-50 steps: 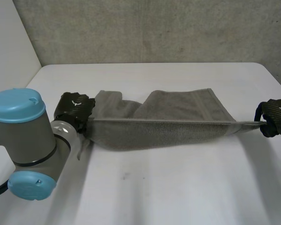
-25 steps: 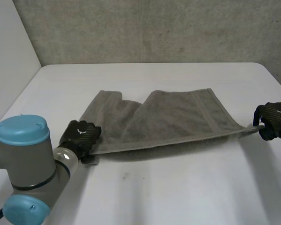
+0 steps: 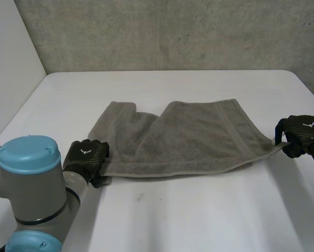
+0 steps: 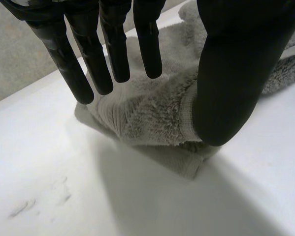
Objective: Fold the towel.
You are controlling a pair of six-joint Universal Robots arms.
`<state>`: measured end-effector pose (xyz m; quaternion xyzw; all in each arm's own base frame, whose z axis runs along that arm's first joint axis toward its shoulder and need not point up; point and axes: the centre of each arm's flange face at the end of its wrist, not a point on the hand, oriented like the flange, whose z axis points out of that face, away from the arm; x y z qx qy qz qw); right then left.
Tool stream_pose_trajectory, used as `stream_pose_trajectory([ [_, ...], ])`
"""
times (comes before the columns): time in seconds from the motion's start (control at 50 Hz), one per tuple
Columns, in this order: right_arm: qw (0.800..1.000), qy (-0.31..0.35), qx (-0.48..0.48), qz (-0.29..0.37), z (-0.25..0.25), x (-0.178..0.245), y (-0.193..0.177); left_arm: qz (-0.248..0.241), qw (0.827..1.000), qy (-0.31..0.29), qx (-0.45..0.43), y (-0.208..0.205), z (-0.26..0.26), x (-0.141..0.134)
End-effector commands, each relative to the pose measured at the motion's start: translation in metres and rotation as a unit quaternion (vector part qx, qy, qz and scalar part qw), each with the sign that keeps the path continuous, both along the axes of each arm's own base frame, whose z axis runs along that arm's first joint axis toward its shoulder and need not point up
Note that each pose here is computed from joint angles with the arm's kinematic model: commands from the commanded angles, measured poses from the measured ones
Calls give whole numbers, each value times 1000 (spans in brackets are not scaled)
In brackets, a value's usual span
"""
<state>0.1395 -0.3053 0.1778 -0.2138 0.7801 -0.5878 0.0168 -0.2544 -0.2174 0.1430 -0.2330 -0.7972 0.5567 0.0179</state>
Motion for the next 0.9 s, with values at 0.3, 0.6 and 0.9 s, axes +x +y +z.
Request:
stream_pose_trajectory([
  [0.3,1000,19,0,9,23,3,-3,25,999,9,-43,-15,31,9],
  [0.6,993,84,-76,33,130,6,25,-80,993,-28,-79,8,131,2],
  [0.9,987,122,69,76,37,12,12,-60,989,-96,95,-20,32,10],
])
